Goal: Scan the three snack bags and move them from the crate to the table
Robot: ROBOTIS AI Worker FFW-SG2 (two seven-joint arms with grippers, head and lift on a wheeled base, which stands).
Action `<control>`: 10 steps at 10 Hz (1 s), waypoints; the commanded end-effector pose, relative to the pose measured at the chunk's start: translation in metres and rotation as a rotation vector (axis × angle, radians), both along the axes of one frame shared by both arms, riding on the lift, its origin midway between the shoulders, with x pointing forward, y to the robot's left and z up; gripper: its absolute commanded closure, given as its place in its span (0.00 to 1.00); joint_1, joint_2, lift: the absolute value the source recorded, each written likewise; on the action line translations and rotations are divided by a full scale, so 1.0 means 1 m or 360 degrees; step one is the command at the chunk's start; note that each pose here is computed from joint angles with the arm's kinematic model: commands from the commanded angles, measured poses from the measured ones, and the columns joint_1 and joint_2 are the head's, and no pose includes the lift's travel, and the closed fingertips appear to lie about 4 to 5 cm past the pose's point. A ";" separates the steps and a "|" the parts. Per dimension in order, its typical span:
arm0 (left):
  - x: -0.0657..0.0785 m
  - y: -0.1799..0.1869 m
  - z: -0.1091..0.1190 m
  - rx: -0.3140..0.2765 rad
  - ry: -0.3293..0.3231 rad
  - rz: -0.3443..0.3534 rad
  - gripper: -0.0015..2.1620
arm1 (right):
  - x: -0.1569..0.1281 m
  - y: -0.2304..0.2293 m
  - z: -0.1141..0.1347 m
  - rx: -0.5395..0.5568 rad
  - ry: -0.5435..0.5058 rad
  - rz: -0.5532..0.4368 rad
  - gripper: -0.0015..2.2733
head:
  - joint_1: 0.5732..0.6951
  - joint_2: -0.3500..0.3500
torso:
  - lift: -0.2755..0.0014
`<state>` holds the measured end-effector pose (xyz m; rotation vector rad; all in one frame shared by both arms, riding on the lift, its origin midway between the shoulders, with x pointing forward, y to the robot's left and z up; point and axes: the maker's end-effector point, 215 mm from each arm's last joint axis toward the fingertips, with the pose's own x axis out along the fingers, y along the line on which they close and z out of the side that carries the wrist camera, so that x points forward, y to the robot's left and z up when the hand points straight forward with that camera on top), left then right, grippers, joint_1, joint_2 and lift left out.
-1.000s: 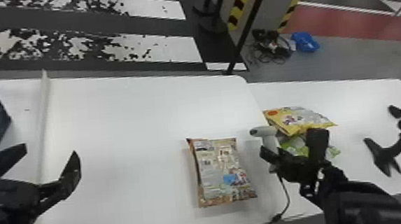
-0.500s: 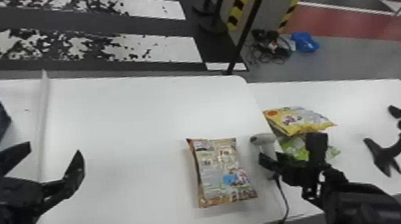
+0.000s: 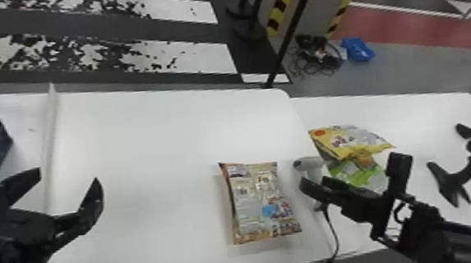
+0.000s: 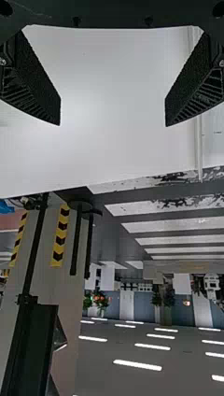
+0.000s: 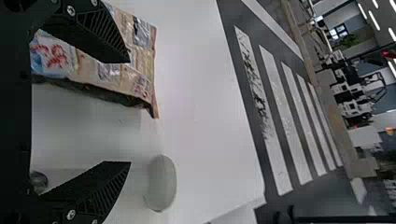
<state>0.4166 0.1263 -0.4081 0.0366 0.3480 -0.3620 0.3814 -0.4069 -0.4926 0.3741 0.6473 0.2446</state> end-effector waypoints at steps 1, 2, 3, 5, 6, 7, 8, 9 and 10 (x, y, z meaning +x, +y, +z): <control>-0.003 0.000 -0.002 0.0004 0.0004 -0.0004 0.02 | -0.018 0.020 -0.011 0.0192 0.0220 0.0041 0.05 | 1.00 0.00 | 0.77; -0.004 0.001 -0.004 0.0007 0.0011 -0.0005 0.02 | -0.025 0.030 -0.021 0.0247 0.0326 0.0062 0.05 | 1.00 0.00 | 0.77; -0.005 -0.001 -0.005 0.0004 0.0013 -0.0011 0.02 | -0.027 0.036 -0.027 0.0289 0.0362 0.0075 0.05 | 1.00 0.00 | 0.77; -0.007 -0.003 -0.006 0.0005 0.0012 -0.0021 0.02 | -0.021 0.042 -0.043 0.0298 0.0358 0.0103 0.05 | 1.00 0.00 | 0.77; -0.009 -0.003 -0.006 0.0003 0.0010 -0.0022 0.02 | -0.017 0.051 -0.048 0.0274 0.0329 0.0144 0.05 | 1.00 0.00 | 0.77; -0.010 -0.003 -0.006 0.0003 0.0013 -0.0022 0.02 | -0.017 0.064 -0.055 0.0251 0.0318 0.0205 0.05 | 1.00 0.01 | 0.77; -0.010 -0.004 -0.006 0.0002 0.0014 -0.0024 0.02 | -0.017 0.077 -0.057 0.0271 0.0313 0.0278 0.13 | 1.00 0.03 | 0.77; -0.010 -0.005 -0.006 -0.0001 0.0010 -0.0026 0.02 | -0.022 0.086 -0.064 0.0250 0.0346 0.0341 0.80 | 1.00 0.05 | 0.77; -0.011 -0.007 -0.007 -0.0003 0.0011 -0.0030 0.02 | -0.023 0.088 -0.062 0.0268 0.0333 0.0368 0.99 | 1.00 0.07 | 0.77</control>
